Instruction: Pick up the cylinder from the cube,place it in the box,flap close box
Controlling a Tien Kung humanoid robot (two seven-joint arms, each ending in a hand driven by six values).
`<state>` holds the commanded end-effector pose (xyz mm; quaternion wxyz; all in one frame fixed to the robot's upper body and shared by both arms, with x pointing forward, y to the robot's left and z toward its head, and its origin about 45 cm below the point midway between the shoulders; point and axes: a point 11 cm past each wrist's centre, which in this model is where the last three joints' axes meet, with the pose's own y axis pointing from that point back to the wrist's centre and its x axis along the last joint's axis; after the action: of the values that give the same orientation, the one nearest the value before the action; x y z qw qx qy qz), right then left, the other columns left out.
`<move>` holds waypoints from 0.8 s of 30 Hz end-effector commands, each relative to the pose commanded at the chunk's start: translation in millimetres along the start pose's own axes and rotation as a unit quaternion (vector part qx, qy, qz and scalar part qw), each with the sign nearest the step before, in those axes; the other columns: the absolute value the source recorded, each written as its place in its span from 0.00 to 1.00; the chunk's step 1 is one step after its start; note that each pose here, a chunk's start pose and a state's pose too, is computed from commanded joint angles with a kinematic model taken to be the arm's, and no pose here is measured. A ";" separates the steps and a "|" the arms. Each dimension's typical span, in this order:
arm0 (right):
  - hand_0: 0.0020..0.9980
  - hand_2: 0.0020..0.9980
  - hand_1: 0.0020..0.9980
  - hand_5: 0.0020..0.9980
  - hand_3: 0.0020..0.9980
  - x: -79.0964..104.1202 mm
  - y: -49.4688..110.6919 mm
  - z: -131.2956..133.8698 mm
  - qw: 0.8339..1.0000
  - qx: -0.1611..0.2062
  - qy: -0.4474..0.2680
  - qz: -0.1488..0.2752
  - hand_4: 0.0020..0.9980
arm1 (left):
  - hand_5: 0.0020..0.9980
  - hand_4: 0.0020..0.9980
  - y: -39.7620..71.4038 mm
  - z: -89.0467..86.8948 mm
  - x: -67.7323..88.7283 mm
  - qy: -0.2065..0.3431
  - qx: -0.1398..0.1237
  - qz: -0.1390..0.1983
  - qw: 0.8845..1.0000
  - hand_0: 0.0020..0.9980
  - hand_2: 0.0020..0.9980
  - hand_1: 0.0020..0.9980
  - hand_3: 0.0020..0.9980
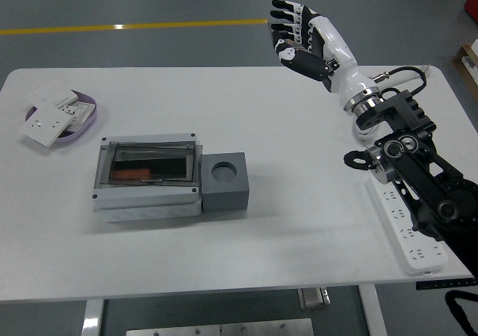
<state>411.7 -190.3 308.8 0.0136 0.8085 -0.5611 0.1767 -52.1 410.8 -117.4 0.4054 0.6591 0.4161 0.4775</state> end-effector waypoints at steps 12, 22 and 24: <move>0.85 0.86 0.82 0.12 0.88 -30.0 -11.8 -2.2 1.000 0.007 -0.017 -0.017 0.47 | 0.00 0.00 -0.1 -2.5 -7.6 0.001 0.003 -0.007 1.000 0.92 0.86 0.85 0.95; 0.85 0.86 0.82 0.13 0.87 -74.4 -23.6 -6.5 0.998 0.011 -0.021 -0.063 0.47 | 0.00 0.00 -0.3 -3.5 -7.9 0.004 0.002 -0.007 1.000 0.92 0.86 0.85 0.95; 0.85 0.86 0.82 0.13 0.87 -82.1 -24.1 -7.4 0.997 0.012 -0.023 -0.073 0.47 | 0.00 0.00 -0.4 -3.8 -8.2 0.004 0.002 -0.008 1.000 0.92 0.86 0.85 0.95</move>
<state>406.4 -105.7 295.3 0.0036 0.8513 -0.4985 0.1638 -57.5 403.8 -119.3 0.4061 0.6549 0.4236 0.4762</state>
